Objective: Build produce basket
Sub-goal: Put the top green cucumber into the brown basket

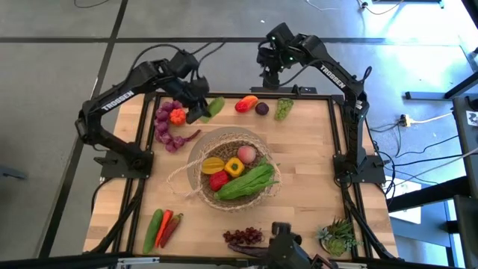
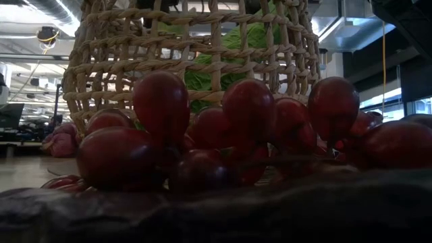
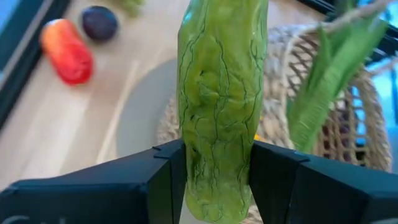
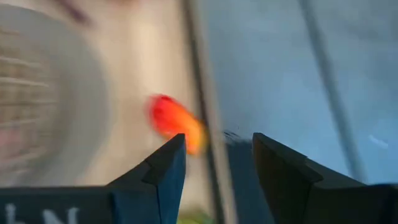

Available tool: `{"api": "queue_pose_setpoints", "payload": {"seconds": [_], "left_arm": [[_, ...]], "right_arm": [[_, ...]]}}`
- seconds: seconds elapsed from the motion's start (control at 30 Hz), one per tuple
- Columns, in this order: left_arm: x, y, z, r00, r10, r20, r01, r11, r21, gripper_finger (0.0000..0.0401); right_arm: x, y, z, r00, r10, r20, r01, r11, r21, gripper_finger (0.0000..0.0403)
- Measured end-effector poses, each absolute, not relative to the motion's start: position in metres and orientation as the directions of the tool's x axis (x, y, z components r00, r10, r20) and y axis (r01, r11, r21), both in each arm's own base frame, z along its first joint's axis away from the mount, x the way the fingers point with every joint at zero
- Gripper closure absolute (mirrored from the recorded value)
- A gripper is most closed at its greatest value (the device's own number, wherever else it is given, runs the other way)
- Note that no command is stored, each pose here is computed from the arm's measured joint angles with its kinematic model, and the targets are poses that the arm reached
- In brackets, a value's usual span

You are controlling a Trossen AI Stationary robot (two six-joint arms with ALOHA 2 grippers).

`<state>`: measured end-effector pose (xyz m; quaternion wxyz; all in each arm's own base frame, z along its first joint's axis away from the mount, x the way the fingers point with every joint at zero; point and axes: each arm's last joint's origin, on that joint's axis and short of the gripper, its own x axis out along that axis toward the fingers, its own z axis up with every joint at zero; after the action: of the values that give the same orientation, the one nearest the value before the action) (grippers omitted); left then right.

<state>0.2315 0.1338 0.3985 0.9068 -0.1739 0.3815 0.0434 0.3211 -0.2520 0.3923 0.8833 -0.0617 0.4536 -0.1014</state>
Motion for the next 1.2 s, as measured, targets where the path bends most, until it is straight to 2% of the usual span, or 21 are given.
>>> {"api": "queue_pose_setpoints", "payload": {"seconds": [0.1, 0.2, 0.3, 0.4, 0.5, 0.7, 0.93, 1.03, 1.2], "left_arm": [[0.234, 0.128, 0.396, 0.69, -0.097, -0.717, -0.161, 0.945, -0.284, 0.0282], [0.237, 0.121, 0.395, 0.68, -0.136, -0.72, -0.117, 0.95, -0.289, 0.0282], [0.24, 0.113, 0.395, 0.683, -0.22, -0.696, -0.025, 0.946, -0.324, 0.0282], [0.244, 0.103, 0.396, 0.679, -0.291, -0.674, 0.049, 0.934, -0.355, 0.0282], [0.25, 0.088, 0.396, 0.665, -0.335, -0.667, 0.095, 0.924, -0.37, 0.0282], [0.27, 0.053, 0.403, 0.693, -0.359, -0.625, 0.115, 0.911, -0.396, 0.0282], [0.289, 0.007, 0.398, 0.692, -0.304, -0.655, 0.04, 0.922, -0.386, 0.0282], [0.301, -0.014, 0.395, 0.691, -0.333, -0.641, 0.077, 0.916, -0.393, 0.0282], [0.313, -0.037, 0.37, 0.587, -0.306, -0.75, 0.062, 0.94, -0.335, 0.0282]], "right_arm": [[0.322, -0.244, 0.392, 0.659, -0.014, -0.752, -0.037, 0.998, -0.051, 0.0223], [0.322, -0.236, 0.393, 0.708, 0.192, -0.68, -0.181, 0.98, 0.089, 0.0223], [0.32, -0.231, 0.393, 0.711, 0.323, -0.625, -0.254, 0.946, 0.201, 0.0223], [0.317, -0.226, 0.391, 0.693, 0.391, -0.606, -0.28, 0.92, 0.274, 0.0223], [0.315, -0.219, 0.391, 0.671, 0.443, -0.594, -0.331, 0.896, 0.295, 0.0223], [0.302, -0.192, 0.408, 0.636, 0.503, -0.585, -0.478, 0.852, 0.213, 0.0223], [0.287, -0.162, 0.436, 0.642, 0.451, -0.62, -0.521, 0.85, 0.079, 0.0223], [0.28, -0.151, 0.446, 0.649, 0.441, -0.619, -0.533, 0.845, 0.044, 0.0223], [0.276, -0.134, 0.456, 0.655, 0.449, -0.608, -0.551, 0.834, 0.022, 0.0223]]}}
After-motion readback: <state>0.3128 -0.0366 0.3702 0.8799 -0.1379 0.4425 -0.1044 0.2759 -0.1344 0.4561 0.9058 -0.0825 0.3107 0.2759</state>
